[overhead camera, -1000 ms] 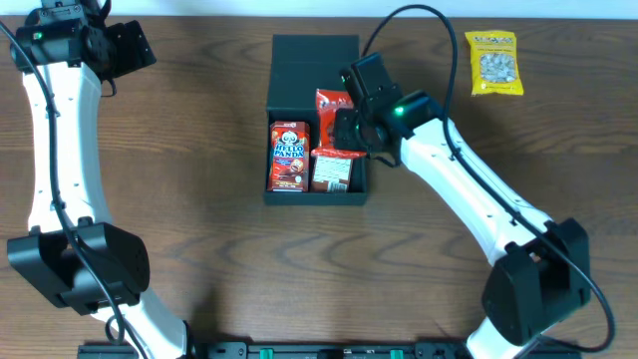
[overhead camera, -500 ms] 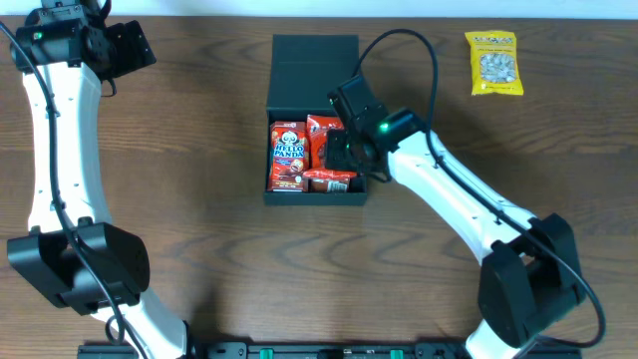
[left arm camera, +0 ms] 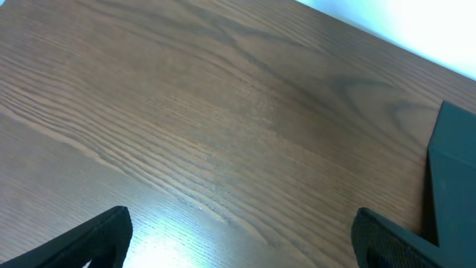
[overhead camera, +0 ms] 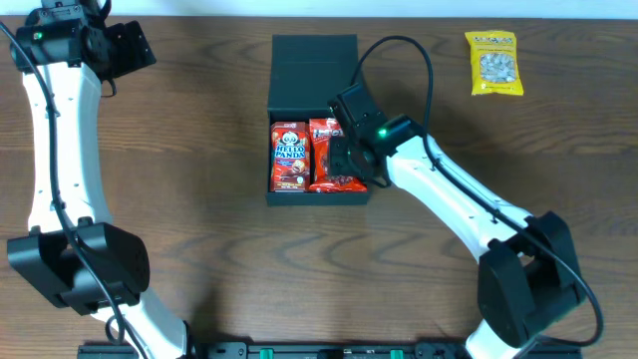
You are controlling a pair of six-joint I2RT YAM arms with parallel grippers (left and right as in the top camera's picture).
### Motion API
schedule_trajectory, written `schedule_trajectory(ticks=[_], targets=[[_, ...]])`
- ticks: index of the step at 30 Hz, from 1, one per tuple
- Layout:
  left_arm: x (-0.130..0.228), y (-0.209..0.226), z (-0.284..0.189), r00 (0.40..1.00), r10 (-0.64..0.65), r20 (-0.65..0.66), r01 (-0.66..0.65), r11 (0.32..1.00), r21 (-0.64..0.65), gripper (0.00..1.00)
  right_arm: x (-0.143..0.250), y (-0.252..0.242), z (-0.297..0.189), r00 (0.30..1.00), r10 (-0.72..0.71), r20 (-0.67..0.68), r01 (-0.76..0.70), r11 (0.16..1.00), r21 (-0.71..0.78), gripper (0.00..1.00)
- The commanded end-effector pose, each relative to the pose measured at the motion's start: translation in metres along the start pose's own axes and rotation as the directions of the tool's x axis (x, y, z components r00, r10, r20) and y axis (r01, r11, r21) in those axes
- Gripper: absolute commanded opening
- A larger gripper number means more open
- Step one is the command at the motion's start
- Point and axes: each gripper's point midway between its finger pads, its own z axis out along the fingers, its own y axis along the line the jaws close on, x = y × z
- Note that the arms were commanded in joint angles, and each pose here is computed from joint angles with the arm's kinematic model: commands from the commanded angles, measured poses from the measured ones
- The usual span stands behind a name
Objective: Pack container
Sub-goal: 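Press the red Hacks bag down into the box's right side, right gripper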
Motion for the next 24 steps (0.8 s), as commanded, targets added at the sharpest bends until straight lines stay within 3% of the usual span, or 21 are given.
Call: schedule_trajectory(ticks=[1,4,7,24], targets=[[-0.004,0.005,-0.005,1.000,0.011,0.015,-0.010,1.000,-0.018,0.95,-0.028,0.013,-0.031,0.993,-0.057,0.107,0.062,0.997,-0.039,0.36],[-0.004,0.005,-0.005,1.000,0.011,0.013,-0.010,1.000,-0.017,0.95,-0.040,0.017,-0.046,0.984,-0.090,0.156,0.098,0.994,-0.047,0.33],[-0.004,0.005,-0.005,1.000,0.010,0.012,-0.010,1.000,-0.018,0.95,-0.040,0.018,-0.046,0.979,-0.132,0.158,0.140,0.989,-0.042,0.02],[-0.002,0.005,-0.005,1.000,0.011,0.003,-0.011,1.000,-0.020,0.95,0.000,-0.006,0.055,0.976,-0.197,-0.092,0.200,0.979,0.027,0.01]])
